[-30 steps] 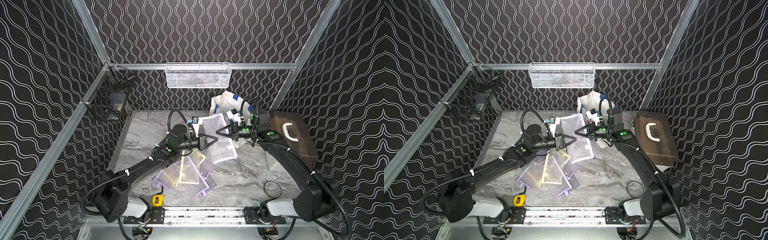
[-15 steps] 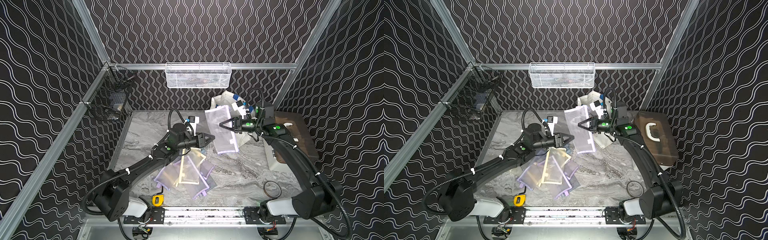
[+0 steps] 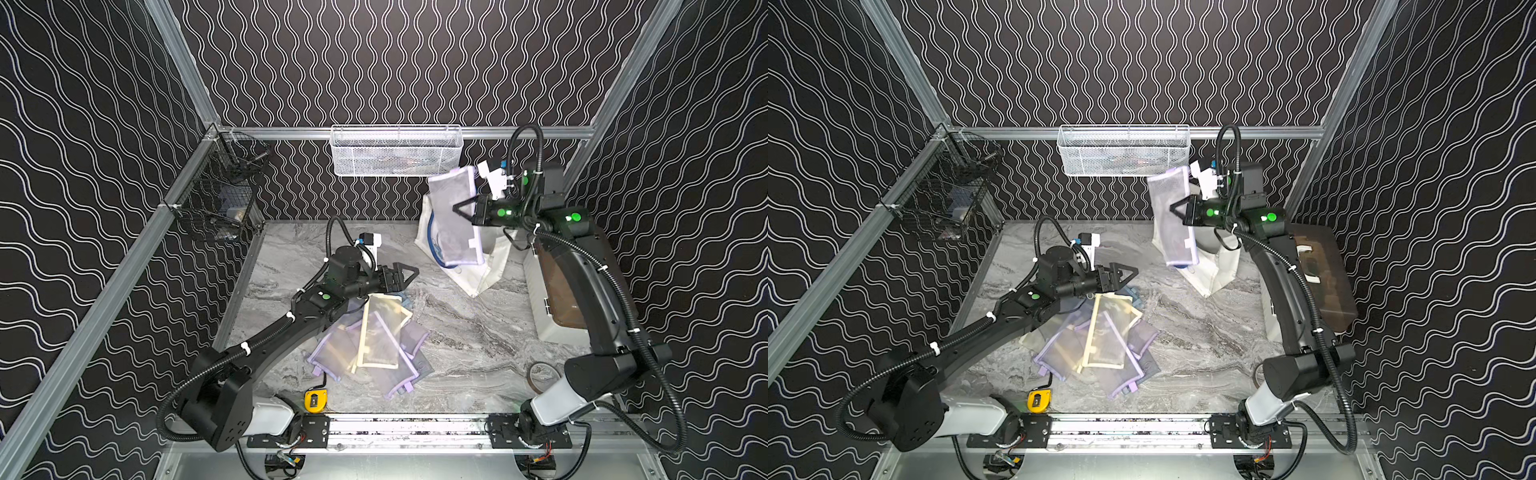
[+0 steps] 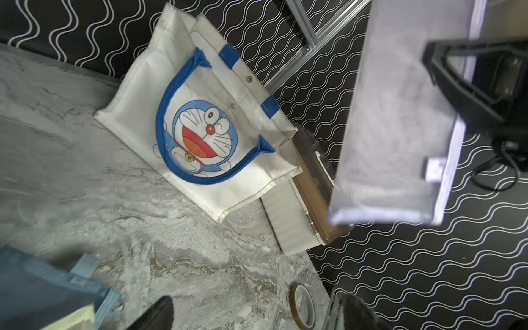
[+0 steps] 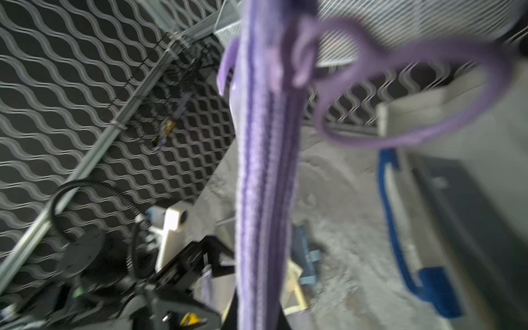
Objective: Put the pencil pouch into the canvas bag
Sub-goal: Place the pencil pouch in the canvas bag.
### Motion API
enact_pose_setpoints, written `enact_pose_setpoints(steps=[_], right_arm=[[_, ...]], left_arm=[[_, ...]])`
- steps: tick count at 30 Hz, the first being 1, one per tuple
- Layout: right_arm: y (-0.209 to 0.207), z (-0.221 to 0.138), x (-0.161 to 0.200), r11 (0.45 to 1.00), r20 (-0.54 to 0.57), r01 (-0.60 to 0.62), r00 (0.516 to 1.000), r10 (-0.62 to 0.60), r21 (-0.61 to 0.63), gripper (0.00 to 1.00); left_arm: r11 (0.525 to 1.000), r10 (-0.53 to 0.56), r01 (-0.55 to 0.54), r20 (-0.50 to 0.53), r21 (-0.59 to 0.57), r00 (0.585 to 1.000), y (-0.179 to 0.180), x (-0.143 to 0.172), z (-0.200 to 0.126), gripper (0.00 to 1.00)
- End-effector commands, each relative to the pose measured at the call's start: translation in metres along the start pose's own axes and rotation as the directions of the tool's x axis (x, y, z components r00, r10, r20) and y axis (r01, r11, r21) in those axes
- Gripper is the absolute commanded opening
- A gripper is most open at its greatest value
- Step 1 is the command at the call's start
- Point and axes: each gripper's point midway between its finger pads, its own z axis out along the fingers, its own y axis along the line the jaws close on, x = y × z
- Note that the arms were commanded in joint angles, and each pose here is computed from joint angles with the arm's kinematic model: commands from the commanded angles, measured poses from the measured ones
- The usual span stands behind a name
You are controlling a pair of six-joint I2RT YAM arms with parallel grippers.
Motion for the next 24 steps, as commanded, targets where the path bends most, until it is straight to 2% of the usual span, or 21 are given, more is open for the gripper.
enact_pose_setpoints(steps=[1, 5, 8, 10, 13, 24], right_arm=[[-0.069, -0.004, -0.002, 0.918, -0.057, 0.143, 0.99, -0.131, 0.37, 0.0], [-0.107, 0.004, -0.027, 0.838, -0.023, 0.179, 0.98, -0.196, 0.515, 0.0], [-0.129, 0.013, -0.044, 0.818, 0.012, 0.173, 0.977, -0.214, 0.548, 0.0], [-0.144, 0.016, -0.057, 0.823, 0.051, 0.144, 0.977, -0.205, 0.549, 0.0], [-0.16, 0.028, -0.063, 0.812, 0.05, 0.154, 0.974, -0.22, 0.563, 0.0], [-0.197, 0.077, 0.013, 0.833, -0.112, 0.2, 0.98, -0.166, 0.516, 0.0]], left_arm=[[0.999, 0.026, -0.026, -0.003, -0.045, 1.0, 0.008, 0.002, -0.007, 0.96], [0.997, 0.027, -0.028, -0.01, -0.069, 1.0, 0.009, 0.001, -0.013, 0.96], [0.996, 0.034, -0.035, -0.009, -0.084, 0.999, 0.009, -0.005, -0.016, 0.95], [0.995, 0.05, -0.05, -0.008, -0.09, 0.999, 0.006, -0.012, -0.018, 0.95], [0.992, 0.069, -0.069, -0.004, -0.108, 0.998, 0.005, -0.02, -0.021, 0.95], [0.993, 0.044, -0.042, 0.017, -0.108, 0.999, 0.012, -0.025, -0.019, 0.95]])
